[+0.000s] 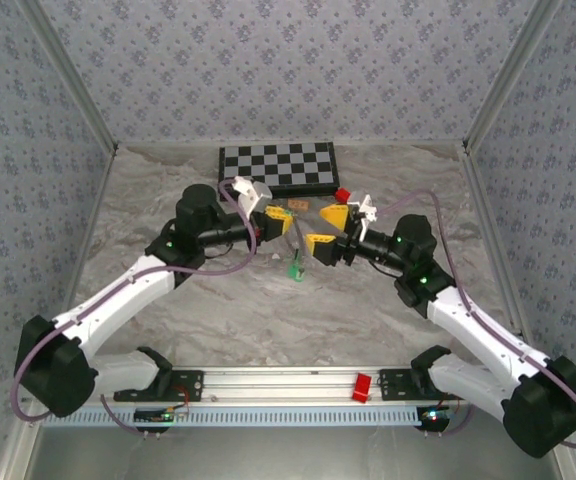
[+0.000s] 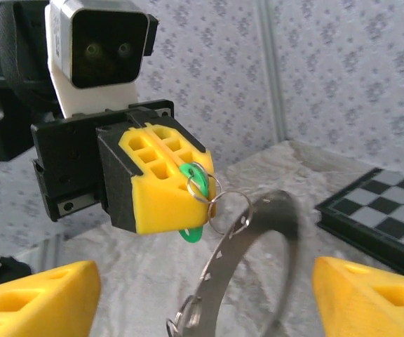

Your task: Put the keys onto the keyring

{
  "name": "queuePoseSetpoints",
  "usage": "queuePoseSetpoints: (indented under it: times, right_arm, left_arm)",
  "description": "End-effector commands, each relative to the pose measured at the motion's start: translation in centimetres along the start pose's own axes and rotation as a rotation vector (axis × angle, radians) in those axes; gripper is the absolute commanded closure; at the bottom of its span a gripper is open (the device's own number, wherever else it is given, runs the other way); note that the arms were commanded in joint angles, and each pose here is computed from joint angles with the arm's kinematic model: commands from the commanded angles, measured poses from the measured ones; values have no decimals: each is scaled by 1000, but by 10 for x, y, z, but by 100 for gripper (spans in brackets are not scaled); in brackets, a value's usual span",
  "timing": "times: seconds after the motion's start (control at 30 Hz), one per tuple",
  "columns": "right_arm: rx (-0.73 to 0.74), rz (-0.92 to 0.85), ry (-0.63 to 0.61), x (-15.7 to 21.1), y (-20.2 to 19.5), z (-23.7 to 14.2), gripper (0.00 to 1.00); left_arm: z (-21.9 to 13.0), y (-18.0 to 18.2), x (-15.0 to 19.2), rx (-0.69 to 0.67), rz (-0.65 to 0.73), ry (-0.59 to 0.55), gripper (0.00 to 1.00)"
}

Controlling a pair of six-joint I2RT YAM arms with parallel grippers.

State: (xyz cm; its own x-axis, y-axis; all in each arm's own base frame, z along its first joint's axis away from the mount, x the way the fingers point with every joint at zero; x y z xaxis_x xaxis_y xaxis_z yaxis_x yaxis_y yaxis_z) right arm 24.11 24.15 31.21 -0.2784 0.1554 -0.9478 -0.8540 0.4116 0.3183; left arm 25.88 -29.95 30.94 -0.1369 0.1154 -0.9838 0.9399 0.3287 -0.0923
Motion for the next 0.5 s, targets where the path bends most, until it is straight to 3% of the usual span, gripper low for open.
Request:
queuePoseSetpoints:
  times: [0.0, 0.47]
  right_arm:
    - [132, -4, -31, 3, -19, -10, 0]
    - [580, 17, -80, 18, -70, -72, 1]
  left_arm:
    - [9, 14, -19, -50, 24, -18, 100]
    - [103, 38, -2, -8, -70, 103, 100]
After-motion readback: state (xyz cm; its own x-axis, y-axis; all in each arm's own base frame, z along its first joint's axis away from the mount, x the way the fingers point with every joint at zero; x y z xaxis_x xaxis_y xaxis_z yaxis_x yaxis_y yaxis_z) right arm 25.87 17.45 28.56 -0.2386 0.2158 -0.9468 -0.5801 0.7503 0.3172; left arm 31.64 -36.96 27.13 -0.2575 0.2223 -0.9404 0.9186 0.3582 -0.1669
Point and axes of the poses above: each hand's point on the last joint's axis, 136 mm out from that joint toward the fingers, its own z axis out along the fingers, its own y axis along the line the jaws close on, x = y × z, the point moved 1 cm from there along -z, back along the fingers, and after that the axes turned 6 degrees about z, right-handed, at the moved point
